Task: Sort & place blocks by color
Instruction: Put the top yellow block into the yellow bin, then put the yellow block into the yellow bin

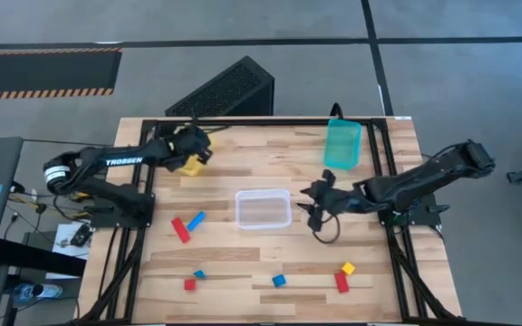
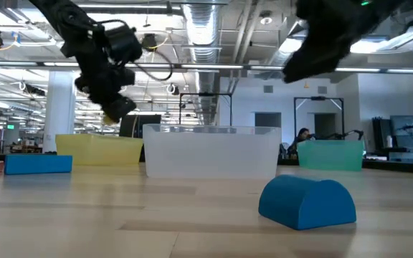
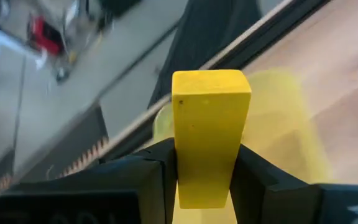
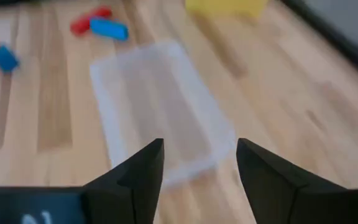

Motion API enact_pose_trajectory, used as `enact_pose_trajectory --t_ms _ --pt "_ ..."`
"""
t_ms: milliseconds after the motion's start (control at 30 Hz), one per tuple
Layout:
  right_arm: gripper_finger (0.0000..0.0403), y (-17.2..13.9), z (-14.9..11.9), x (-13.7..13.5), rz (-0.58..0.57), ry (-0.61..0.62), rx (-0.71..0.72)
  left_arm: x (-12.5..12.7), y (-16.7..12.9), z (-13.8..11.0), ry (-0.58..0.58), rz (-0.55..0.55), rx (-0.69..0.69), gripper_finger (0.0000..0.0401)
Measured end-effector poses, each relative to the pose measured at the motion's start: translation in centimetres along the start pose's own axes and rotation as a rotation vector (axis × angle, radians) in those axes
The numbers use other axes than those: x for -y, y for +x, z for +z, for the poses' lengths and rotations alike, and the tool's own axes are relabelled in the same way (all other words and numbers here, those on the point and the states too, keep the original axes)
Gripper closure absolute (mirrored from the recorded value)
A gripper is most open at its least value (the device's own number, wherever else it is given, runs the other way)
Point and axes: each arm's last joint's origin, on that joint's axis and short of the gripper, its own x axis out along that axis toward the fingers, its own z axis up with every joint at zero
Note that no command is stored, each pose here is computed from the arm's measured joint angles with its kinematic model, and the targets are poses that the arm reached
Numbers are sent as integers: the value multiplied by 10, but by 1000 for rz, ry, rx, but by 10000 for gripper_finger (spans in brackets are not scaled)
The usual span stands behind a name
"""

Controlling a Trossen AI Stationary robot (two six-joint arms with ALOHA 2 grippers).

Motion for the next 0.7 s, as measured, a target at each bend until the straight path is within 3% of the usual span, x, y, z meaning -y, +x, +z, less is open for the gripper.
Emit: enact_pose_trajectory --t_ms 300,533,700 --pt "199 -33 -24 8 -12 150 -215 -15 17 -6 -104 -139 -143 276" --pt "200 -35 -44 6 -81 180 -394 -16 17 -6 -104 -151 -148 254" --pt "196 -36 -60 -4 -62 203 -571 -11 14 -6 -54 -163 -129 227"
